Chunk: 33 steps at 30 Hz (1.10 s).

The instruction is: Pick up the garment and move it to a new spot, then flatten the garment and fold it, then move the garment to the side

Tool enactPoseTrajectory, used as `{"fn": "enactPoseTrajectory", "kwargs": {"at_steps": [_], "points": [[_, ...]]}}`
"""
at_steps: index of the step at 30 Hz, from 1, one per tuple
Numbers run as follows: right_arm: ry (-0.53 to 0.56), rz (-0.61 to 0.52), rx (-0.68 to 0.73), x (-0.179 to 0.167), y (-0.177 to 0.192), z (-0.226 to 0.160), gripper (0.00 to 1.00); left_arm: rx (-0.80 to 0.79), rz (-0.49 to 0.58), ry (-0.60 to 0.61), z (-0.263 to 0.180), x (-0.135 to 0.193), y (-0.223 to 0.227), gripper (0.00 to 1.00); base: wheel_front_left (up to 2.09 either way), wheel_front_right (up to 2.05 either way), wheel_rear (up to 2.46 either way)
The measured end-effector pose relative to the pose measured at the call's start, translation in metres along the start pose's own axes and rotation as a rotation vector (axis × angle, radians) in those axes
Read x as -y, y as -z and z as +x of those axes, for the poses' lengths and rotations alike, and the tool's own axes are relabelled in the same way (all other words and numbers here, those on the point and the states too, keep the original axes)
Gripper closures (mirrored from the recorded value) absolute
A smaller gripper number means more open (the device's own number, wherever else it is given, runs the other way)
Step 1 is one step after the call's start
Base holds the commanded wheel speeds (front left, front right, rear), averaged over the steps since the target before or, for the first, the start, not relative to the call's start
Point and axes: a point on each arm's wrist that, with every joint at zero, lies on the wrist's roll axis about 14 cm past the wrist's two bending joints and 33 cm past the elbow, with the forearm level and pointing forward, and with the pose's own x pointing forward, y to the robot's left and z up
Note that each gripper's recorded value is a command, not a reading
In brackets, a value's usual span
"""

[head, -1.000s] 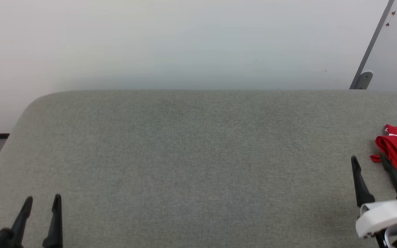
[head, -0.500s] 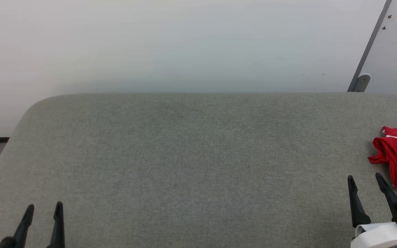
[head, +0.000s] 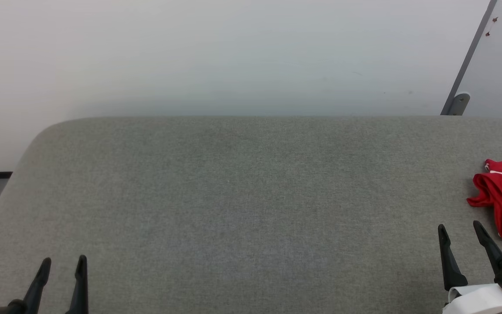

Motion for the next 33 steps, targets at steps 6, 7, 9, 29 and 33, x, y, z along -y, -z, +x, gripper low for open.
{"fn": "enactPoseTrajectory", "kwargs": {"at_steps": [6,7,9,29,33], "points": [[-0.005,0.003,-0.001,-0.003,0.001,0.001,0.00,0.010,-0.019,-0.008,-0.001,-0.001,-0.002,0.00,0.00,0.00,0.00],[-0.006,0.003,-0.002,-0.004,0.001,0.001,0.00,0.013,-0.021,-0.009,0.000,-0.001,-0.003,0.00,0.00,0.00,0.00],[-0.006,0.002,-0.009,-0.004,0.003,0.001,1.00,0.007,-0.028,-0.012,-0.001,-0.001,-0.001,1.00,0.00,0.00,0.00],[0.086,0.328,-0.119,-0.001,0.034,-0.010,1.00,-0.092,-0.345,-0.090,-0.002,0.009,0.032,1.00,0.00,0.00,0.00],[0.102,0.400,-0.124,-0.001,0.035,-0.009,1.00,-0.096,-0.410,-0.101,0.001,0.011,0.033,1.00,0.00,0.00,0.00]]}}
